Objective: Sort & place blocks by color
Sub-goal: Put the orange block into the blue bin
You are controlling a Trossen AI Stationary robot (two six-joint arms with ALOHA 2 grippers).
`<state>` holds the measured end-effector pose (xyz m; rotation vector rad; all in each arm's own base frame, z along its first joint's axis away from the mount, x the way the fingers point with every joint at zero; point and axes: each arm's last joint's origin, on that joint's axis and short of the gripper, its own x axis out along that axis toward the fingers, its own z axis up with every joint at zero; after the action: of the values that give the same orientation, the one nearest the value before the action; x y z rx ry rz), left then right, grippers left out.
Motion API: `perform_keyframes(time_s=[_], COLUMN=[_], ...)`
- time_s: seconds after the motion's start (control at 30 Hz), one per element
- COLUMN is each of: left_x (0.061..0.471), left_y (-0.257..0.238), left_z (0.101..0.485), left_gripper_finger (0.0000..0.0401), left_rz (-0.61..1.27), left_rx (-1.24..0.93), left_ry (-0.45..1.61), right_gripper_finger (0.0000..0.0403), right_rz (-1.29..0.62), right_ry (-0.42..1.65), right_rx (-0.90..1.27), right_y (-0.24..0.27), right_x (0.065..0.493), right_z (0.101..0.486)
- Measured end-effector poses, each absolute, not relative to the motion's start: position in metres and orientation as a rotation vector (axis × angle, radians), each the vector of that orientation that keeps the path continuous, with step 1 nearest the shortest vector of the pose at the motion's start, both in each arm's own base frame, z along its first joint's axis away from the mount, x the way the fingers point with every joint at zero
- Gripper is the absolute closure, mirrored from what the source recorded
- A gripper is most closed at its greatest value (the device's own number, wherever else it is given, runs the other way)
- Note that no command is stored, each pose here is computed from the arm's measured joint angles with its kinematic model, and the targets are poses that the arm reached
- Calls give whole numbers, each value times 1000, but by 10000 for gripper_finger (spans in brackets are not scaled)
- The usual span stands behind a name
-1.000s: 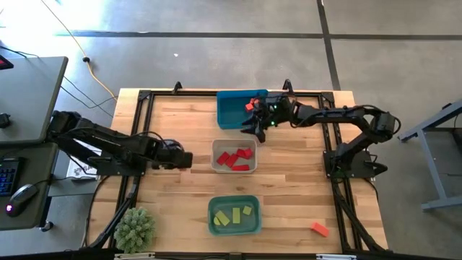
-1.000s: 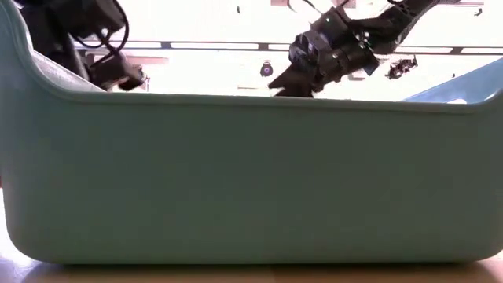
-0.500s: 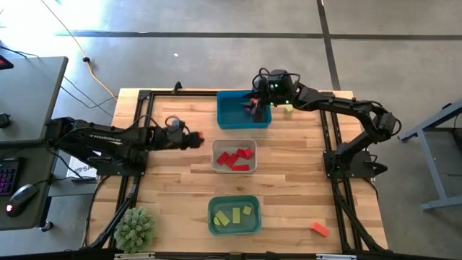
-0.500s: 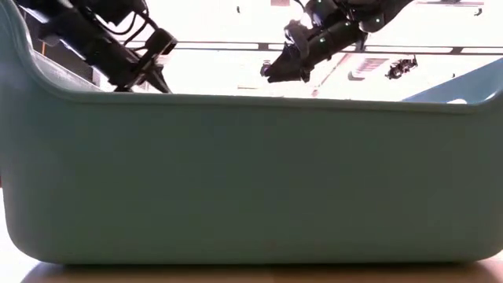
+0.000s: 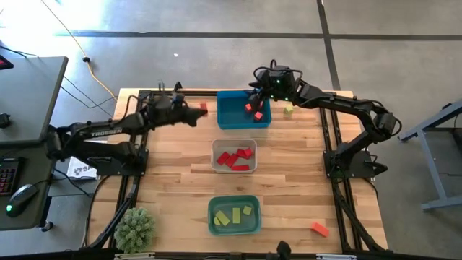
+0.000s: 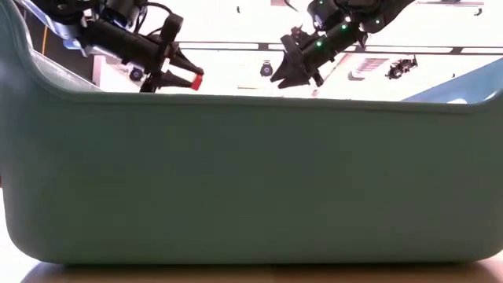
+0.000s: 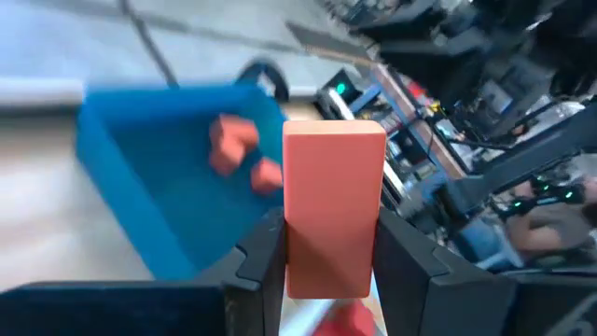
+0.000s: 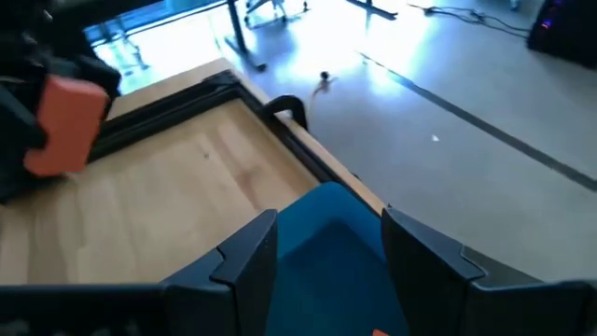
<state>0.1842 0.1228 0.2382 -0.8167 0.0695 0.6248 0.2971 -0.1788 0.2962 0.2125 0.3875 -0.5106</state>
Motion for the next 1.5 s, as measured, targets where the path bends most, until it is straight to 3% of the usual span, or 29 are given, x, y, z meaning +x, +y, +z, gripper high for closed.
perform_keyframes(time_s=[0.3,0.5,0.63,1.03,1.5], left_x=[173,181,198,235,254], left_y=[157,186,207,249,265], left_z=[289,299,289,224,175], left_gripper_finger=[302,302,302,302,298], left_rz=[626,610,505,475,429], left_rx=[-355,-209,-213,-317,-408], left_ry=[48,104,190,498,604], right_gripper_finger=[224,224,224,224,224], right_rz=[-644,-775,-792,-809,-897], right_ry=[345,312,311,349,486], right_rx=[323,375,370,428,446], right_y=[-181,-184,-184,-183,-181], right_x=[296,293,293,291,283], right_z=[296,296,296,291,279])
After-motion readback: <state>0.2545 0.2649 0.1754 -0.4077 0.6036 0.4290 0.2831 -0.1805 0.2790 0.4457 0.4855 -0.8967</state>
